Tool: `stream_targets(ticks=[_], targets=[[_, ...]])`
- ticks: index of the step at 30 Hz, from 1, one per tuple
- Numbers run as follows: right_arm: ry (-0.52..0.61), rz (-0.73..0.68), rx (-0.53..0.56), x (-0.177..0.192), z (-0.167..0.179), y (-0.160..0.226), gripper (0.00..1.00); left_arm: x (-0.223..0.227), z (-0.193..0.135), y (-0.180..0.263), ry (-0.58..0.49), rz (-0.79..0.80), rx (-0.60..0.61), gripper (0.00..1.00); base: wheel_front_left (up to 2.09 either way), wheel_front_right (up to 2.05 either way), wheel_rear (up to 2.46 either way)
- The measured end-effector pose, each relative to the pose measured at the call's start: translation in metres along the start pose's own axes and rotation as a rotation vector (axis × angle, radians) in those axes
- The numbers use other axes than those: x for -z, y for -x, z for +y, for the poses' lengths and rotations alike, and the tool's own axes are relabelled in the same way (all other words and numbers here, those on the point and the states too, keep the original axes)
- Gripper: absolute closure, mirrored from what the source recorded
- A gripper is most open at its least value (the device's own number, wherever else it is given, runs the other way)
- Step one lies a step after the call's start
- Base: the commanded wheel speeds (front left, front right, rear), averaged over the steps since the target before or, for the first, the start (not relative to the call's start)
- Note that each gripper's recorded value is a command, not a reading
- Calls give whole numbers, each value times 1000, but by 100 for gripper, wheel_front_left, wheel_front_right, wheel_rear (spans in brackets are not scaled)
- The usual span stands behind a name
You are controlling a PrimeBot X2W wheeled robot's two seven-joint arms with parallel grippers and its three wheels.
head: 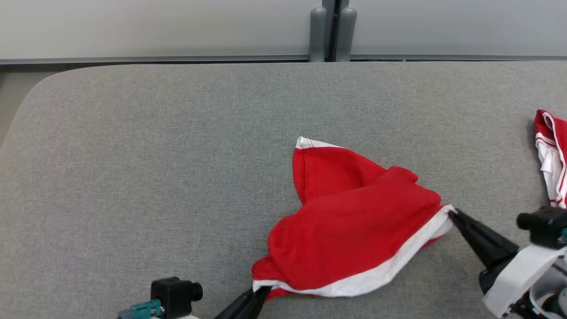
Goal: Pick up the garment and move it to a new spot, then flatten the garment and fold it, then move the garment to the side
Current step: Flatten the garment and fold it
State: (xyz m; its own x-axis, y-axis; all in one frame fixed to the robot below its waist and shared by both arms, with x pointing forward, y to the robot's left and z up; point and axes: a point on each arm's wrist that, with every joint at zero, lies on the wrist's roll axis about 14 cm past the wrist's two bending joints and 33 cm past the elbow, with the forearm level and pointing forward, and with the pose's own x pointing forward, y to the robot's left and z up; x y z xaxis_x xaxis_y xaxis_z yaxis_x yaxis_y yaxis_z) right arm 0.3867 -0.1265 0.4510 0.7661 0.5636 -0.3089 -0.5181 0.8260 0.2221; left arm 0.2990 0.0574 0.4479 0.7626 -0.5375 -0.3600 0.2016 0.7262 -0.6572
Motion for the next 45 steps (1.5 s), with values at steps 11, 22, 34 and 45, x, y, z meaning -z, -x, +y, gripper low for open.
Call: stream_targets(ticks=[11, 22, 34, 45], targets=[[-41, -286, -22, -139, -22, 41, 100, -105, -74, 12, -178, -127, 290, 100, 0, 0, 0], [91, -414, 10, -249, -80, -8, 100, -235, -55, -87, -265, -93, 269, 100, 0, 0, 0], [132, -766, 39, -350, -96, -141, 100, -369, -26, -215, -356, -446, 87, 100, 0, 0, 0], [7, -567, -6, -197, -93, -182, 100, -227, 92, -253, -109, -263, -66, 100, 0, 0, 0]])
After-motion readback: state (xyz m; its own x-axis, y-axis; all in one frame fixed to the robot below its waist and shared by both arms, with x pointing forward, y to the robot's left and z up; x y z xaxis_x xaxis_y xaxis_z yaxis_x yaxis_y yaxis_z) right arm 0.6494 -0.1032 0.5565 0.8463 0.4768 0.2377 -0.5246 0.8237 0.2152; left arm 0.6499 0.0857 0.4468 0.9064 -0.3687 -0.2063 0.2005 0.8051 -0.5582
